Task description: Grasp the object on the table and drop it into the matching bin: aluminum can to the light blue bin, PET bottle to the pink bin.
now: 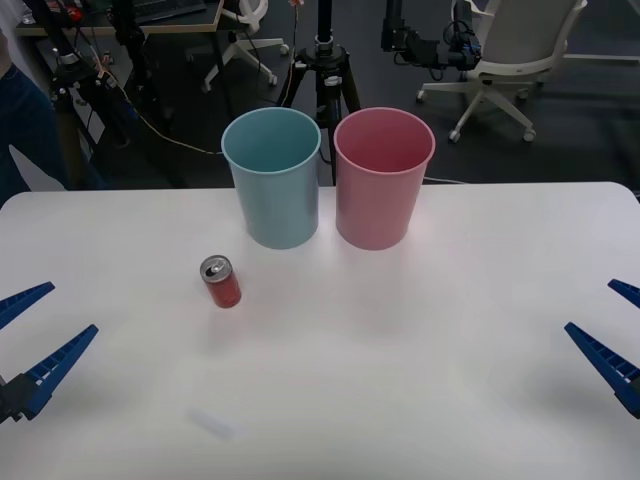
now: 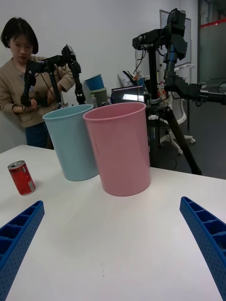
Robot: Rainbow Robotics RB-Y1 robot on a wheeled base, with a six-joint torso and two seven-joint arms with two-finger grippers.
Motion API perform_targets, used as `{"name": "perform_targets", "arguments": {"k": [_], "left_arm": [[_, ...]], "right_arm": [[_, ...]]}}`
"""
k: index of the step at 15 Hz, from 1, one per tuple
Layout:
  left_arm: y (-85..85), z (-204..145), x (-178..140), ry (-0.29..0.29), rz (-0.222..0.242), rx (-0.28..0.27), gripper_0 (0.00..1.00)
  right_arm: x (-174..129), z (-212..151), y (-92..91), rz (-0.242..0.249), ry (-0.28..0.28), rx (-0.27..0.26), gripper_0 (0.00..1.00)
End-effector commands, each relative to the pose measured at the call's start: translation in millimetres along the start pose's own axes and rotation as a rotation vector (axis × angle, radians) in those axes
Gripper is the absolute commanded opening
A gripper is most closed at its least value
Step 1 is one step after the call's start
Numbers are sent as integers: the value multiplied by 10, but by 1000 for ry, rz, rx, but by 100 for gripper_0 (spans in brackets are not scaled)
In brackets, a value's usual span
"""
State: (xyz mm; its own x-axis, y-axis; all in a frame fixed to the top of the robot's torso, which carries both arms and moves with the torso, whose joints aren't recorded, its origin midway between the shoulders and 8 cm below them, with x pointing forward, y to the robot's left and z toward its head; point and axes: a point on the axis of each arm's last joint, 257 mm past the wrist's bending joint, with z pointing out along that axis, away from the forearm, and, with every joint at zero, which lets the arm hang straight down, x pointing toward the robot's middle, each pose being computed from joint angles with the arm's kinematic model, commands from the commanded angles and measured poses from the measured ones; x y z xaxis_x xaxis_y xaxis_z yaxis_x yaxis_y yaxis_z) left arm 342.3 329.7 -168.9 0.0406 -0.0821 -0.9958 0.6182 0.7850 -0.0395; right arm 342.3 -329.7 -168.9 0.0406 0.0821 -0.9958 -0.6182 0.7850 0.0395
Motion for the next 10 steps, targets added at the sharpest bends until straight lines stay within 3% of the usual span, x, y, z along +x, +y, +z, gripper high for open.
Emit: {"name": "perform_targets", "arguments": {"k": [1, 6, 10], "left_arm": [[28, 20, -22, 9, 18, 7, 100], [-29, 12, -6, 30, 32, 35, 100], [-3, -6, 113, 42, 148, 24, 100]], "right_arm": [[0, 0, 0, 0, 0, 0, 100], [0, 0, 0, 0, 0, 0, 100], [0, 0, 0, 0, 0, 0, 100]]}}
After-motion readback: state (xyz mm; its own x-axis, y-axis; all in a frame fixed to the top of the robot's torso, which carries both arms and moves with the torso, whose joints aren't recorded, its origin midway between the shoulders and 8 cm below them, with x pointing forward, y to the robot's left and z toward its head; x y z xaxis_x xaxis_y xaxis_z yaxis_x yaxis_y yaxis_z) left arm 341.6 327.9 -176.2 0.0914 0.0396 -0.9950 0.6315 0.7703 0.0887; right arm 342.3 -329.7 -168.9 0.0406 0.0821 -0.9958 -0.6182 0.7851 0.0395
